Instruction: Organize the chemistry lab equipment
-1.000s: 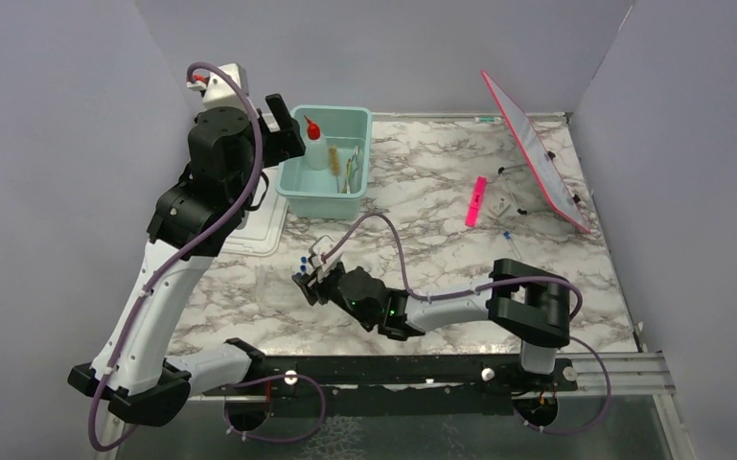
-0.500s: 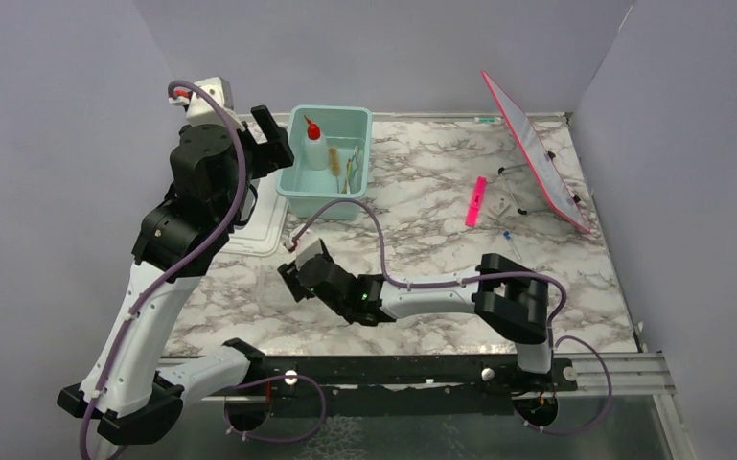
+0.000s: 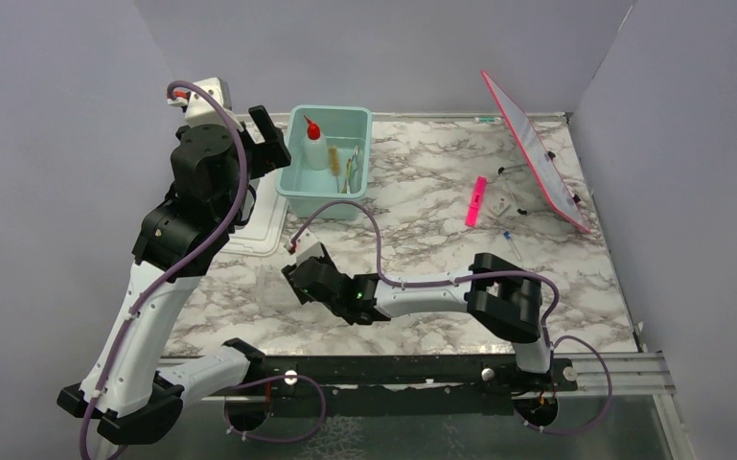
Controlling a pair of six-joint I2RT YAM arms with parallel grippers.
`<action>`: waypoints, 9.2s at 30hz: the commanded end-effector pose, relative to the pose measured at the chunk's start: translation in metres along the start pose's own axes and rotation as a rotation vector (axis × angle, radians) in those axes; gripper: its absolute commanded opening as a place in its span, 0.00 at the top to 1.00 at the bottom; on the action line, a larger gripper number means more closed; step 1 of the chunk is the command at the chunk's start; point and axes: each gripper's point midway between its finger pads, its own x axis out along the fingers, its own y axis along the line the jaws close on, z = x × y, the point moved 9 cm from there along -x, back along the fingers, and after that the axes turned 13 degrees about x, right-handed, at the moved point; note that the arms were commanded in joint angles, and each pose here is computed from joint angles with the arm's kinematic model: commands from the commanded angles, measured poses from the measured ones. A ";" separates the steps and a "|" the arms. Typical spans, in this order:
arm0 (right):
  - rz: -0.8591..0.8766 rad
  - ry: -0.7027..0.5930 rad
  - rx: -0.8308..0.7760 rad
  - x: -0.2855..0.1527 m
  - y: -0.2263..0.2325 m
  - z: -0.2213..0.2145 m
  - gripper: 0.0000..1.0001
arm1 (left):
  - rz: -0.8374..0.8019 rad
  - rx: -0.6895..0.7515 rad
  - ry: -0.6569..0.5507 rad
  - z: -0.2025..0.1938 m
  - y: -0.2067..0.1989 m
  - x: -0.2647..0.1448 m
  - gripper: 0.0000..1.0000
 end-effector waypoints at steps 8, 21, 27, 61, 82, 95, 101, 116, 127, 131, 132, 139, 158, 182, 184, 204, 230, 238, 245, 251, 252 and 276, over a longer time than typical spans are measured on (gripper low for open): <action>-0.034 -0.044 0.069 -0.005 -0.004 0.018 0.51 | 0.023 0.016 -0.008 0.001 0.004 -0.003 0.14; 0.064 -0.063 0.095 -0.017 -0.002 0.027 0.55 | 0.026 0.024 0.000 -0.001 0.003 -0.001 0.13; 0.125 -0.115 0.112 -0.035 -0.002 0.045 0.46 | 0.025 0.023 0.001 -0.002 0.003 0.000 0.13; -1.094 0.593 -0.070 -0.109 -0.354 0.033 0.55 | -0.113 -0.014 0.292 -0.140 -0.004 -0.002 0.18; -0.915 0.772 0.010 -0.101 -0.432 0.018 0.60 | -0.071 0.091 0.240 -0.119 0.000 0.005 0.18; -0.622 0.833 0.121 -0.102 -0.429 0.004 0.78 | -0.066 0.101 0.226 -0.113 0.002 0.004 0.18; -0.485 0.790 0.200 -0.097 -0.415 0.017 0.87 | -0.065 0.098 0.224 -0.113 0.002 0.003 0.18; -0.452 0.800 0.291 -0.089 -0.411 0.009 0.67 | -0.070 0.089 0.223 -0.112 0.001 0.003 0.18; -0.528 0.699 0.307 -0.079 -0.403 0.037 0.92 | -0.106 0.035 0.352 -0.140 0.002 -0.012 0.18; -0.497 0.546 0.246 -0.068 -0.361 0.057 0.92 | -0.148 -0.072 0.474 -0.166 0.000 -0.028 0.25; -0.475 0.503 0.241 -0.064 -0.348 0.062 0.92 | -0.160 -0.093 0.507 -0.173 -0.002 -0.030 0.30; -0.200 0.245 0.206 -0.054 -0.238 0.086 0.92 | -0.157 -0.075 0.626 -0.199 -0.003 -0.030 0.50; 0.169 -0.077 0.104 -0.080 -0.134 0.109 0.91 | -0.117 0.031 0.809 -0.261 -0.005 -0.013 0.70; 0.211 -0.064 0.114 -0.092 -0.133 0.099 0.91 | -0.117 0.044 0.833 -0.277 -0.008 -0.003 0.72; 0.211 -0.064 0.114 -0.092 -0.134 0.099 0.91 | -0.136 0.020 0.857 -0.278 -0.011 -0.006 0.72; 0.244 -0.133 0.092 -0.100 -0.126 0.114 0.90 | -0.075 0.033 0.714 -0.222 -0.010 0.002 0.56; 0.513 -0.392 0.426 -0.146 -0.056 0.201 0.90 | -0.856 -0.053 0.054 -0.138 -0.051 -0.030 0.54; 0.532 -0.336 0.424 -0.152 -0.053 0.201 0.88 | -0.868 0.151 -0.085 -0.146 -0.044 -0.026 0.77; 0.494 -0.259 0.424 -0.154 -0.051 0.207 0.69 | -0.918 0.364 -0.220 -0.148 -0.039 -0.026 0.81; 0.399 -0.156 0.414 -0.150 -0.050 0.212 0.53 | -0.924 0.441 -0.266 -0.148 -0.040 -0.021 0.81; 0.395 -0.138 0.402 -0.149 -0.049 0.213 0.53 | -0.923 0.444 -0.266 -0.149 -0.040 -0.020 0.81; 0.355 -0.099 0.441 -0.158 -0.051 0.217 0.55 | -0.885 0.441 -0.261 -0.158 -0.036 -0.018 0.81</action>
